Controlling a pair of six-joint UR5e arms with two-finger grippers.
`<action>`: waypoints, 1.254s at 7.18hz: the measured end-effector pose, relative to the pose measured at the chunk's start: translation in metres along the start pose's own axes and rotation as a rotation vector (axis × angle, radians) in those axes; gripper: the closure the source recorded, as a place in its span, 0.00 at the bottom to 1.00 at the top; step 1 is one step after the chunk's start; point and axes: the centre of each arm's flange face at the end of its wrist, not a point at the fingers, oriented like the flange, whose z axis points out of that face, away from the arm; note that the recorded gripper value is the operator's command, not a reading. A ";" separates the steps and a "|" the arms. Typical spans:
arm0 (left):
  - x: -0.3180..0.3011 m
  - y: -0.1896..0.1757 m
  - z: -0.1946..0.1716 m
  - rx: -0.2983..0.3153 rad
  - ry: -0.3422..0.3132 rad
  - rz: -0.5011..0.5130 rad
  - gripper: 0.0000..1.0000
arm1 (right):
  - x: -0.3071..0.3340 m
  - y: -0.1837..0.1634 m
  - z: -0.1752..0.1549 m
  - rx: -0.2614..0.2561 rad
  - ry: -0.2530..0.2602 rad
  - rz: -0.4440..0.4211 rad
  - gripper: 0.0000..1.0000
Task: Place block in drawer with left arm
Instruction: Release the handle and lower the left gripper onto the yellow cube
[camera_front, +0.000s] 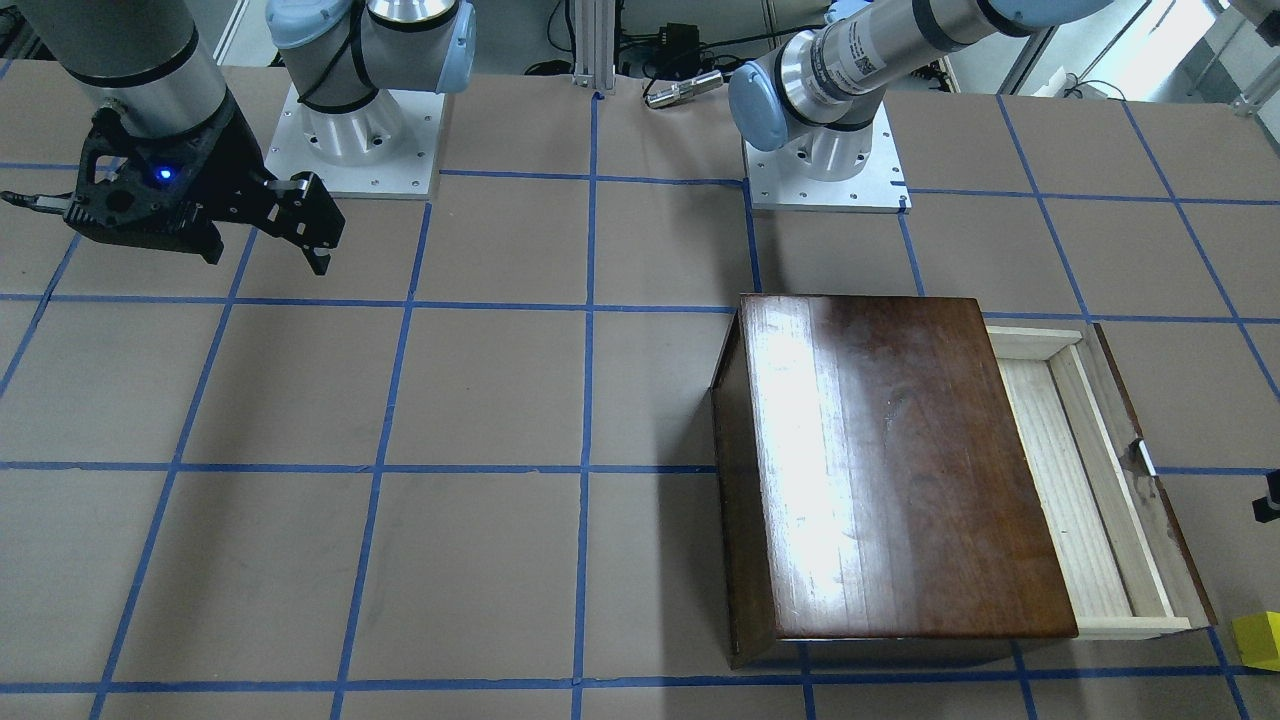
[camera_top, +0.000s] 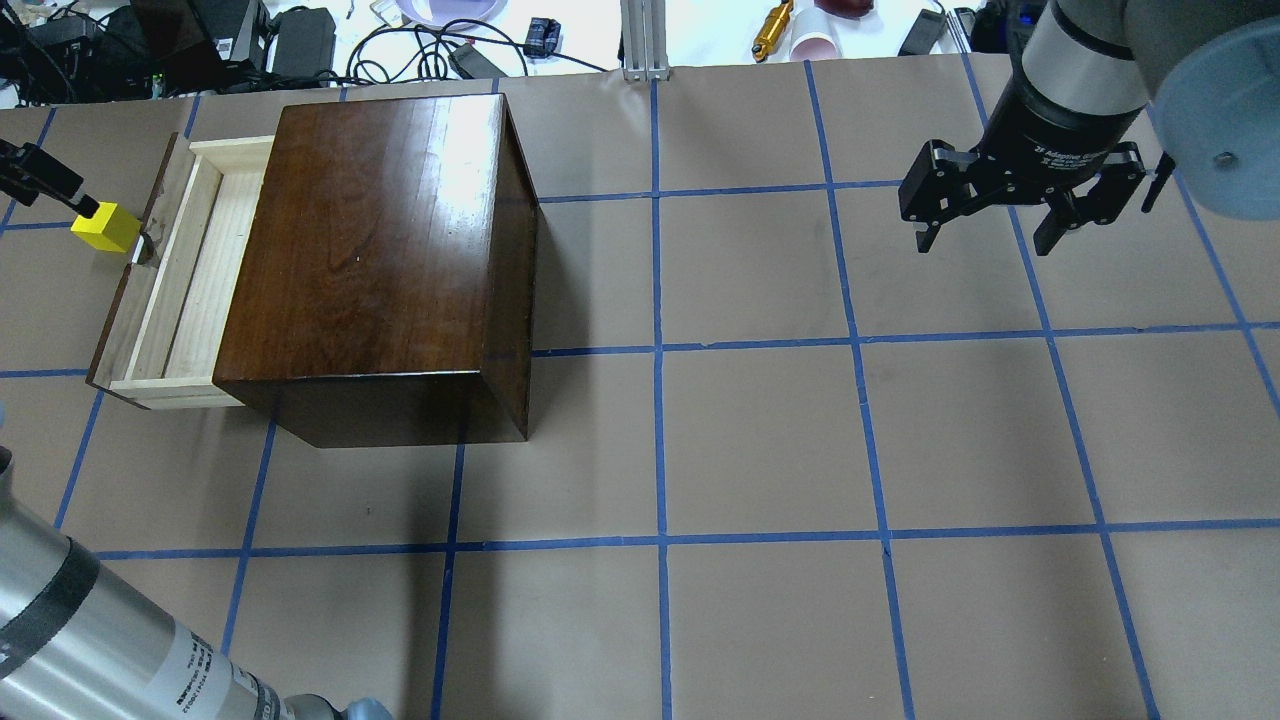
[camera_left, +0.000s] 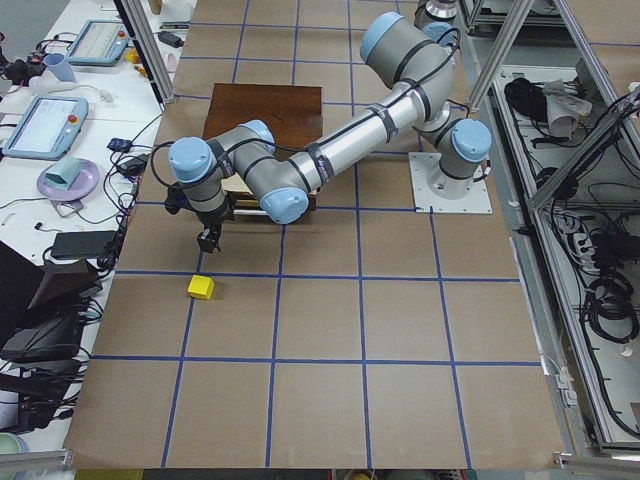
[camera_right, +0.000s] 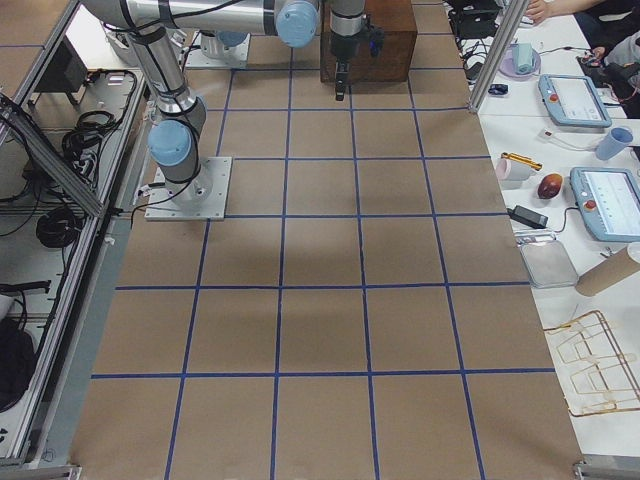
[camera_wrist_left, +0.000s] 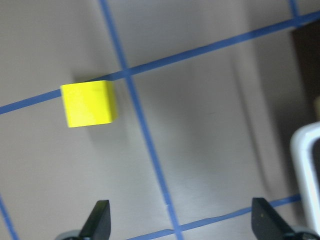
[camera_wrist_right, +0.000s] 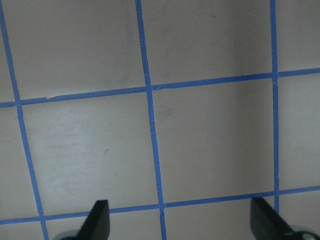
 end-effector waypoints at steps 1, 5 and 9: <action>-0.013 -0.008 0.010 0.002 -0.022 -0.011 0.01 | 0.000 0.000 0.000 0.000 0.000 0.000 0.00; -0.052 -0.024 0.079 0.034 -0.057 -0.017 0.01 | 0.000 0.000 0.000 0.000 0.000 0.000 0.00; -0.069 -0.037 0.122 0.067 -0.028 -0.008 0.01 | 0.000 0.000 0.000 0.000 0.000 0.000 0.00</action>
